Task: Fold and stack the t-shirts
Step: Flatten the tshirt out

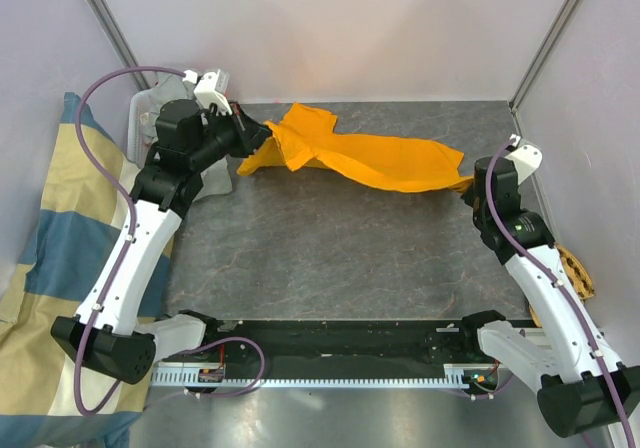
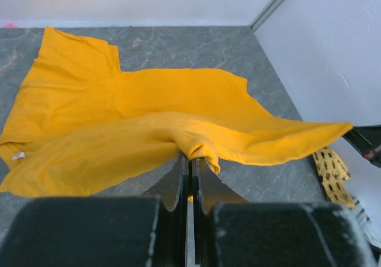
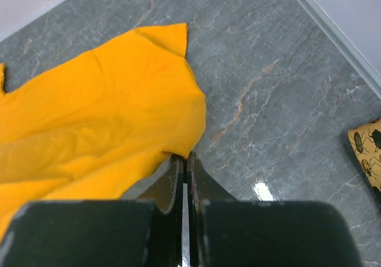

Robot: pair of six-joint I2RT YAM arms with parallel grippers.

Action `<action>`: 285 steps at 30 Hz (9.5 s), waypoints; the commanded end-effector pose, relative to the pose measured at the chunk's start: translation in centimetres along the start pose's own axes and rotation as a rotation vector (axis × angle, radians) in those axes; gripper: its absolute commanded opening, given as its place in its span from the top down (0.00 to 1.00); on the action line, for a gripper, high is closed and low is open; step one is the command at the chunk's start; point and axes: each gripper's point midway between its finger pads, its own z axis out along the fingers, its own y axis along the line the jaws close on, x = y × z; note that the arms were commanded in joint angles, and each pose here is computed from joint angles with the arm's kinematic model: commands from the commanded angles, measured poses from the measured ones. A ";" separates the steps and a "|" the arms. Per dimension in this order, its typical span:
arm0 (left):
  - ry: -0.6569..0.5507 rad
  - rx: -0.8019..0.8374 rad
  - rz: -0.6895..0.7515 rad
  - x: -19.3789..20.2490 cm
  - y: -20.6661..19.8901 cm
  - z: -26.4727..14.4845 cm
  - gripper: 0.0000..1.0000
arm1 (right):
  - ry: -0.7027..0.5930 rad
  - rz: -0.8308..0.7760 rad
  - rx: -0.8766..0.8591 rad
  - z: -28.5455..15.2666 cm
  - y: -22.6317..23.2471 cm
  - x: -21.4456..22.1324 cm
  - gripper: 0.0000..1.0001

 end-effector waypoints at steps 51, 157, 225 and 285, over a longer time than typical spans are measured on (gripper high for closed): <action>0.735 0.086 -0.105 30.8 -7.0 1.4 0.43 | 0.220 -0.031 -0.055 0.7 -1.0 9.0 1.00; 0.212 -0.174 -0.263 33.9 -4.2 6.3 0.71 | 0.264 -0.108 -0.096 0.5 -0.9 10.0 1.00; -0.311 -0.180 0.163 -7.3 -5.4 -7.9 0.98 | -0.082 -0.091 -0.121 -4.0 2.5 -7.1 1.00; -0.099 -0.124 0.150 -1.9 -2.5 -2.6 0.98 | 0.666 0.056 -0.450 -5.0 11.8 16.1 0.45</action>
